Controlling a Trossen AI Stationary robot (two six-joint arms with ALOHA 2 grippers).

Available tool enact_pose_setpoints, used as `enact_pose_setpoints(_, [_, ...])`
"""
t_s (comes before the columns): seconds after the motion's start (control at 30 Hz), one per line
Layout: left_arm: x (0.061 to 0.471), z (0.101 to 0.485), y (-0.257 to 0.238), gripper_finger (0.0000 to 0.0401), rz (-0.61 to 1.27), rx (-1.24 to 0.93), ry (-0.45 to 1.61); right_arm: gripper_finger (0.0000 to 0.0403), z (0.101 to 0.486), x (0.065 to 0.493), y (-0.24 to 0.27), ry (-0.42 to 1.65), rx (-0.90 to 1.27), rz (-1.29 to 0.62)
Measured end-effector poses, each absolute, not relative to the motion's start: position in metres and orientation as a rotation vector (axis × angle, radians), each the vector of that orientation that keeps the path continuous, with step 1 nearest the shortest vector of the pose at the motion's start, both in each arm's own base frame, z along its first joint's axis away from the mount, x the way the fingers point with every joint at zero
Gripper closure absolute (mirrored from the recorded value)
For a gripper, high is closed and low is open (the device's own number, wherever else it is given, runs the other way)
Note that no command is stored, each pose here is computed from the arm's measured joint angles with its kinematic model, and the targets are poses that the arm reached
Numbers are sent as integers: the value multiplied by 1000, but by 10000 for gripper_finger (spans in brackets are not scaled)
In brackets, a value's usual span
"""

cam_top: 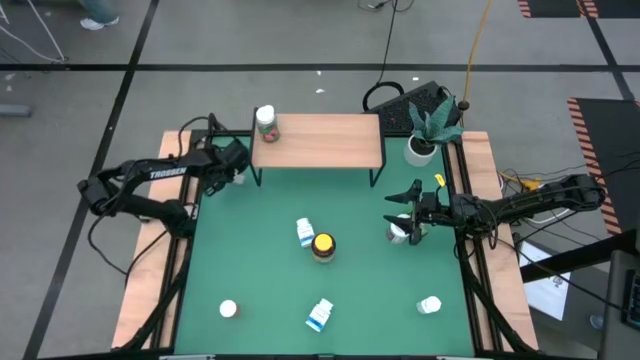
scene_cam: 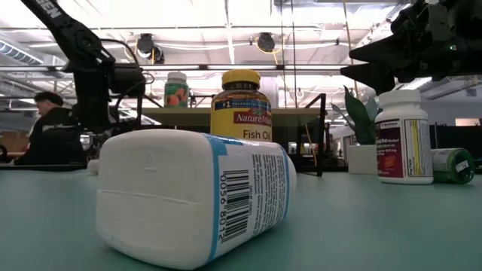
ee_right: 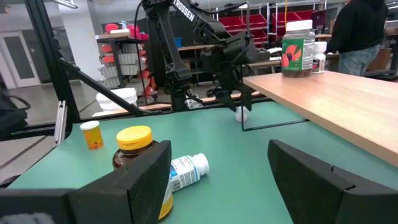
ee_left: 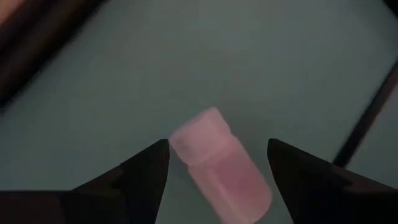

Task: Pick and place medicine bottles onto shelf by color
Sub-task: Put the transparent medicine bottle on the shelf

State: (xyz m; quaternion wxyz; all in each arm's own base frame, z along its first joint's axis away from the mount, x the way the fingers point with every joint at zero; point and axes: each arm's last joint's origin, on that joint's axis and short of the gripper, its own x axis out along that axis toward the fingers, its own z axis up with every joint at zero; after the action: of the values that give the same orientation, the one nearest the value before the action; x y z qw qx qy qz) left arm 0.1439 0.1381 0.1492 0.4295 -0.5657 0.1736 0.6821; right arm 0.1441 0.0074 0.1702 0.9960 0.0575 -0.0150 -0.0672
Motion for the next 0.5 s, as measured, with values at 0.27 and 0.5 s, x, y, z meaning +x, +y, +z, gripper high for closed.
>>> enact_pose_setpoints(0.27, [145,143,144,130,1709,-1396,462,140,170,144,7,-31,115,-134])
enact_pose_setpoints(0.5, [140,142,146,152,1721,-1375,504,140,170,144,7,-29,115,-135])
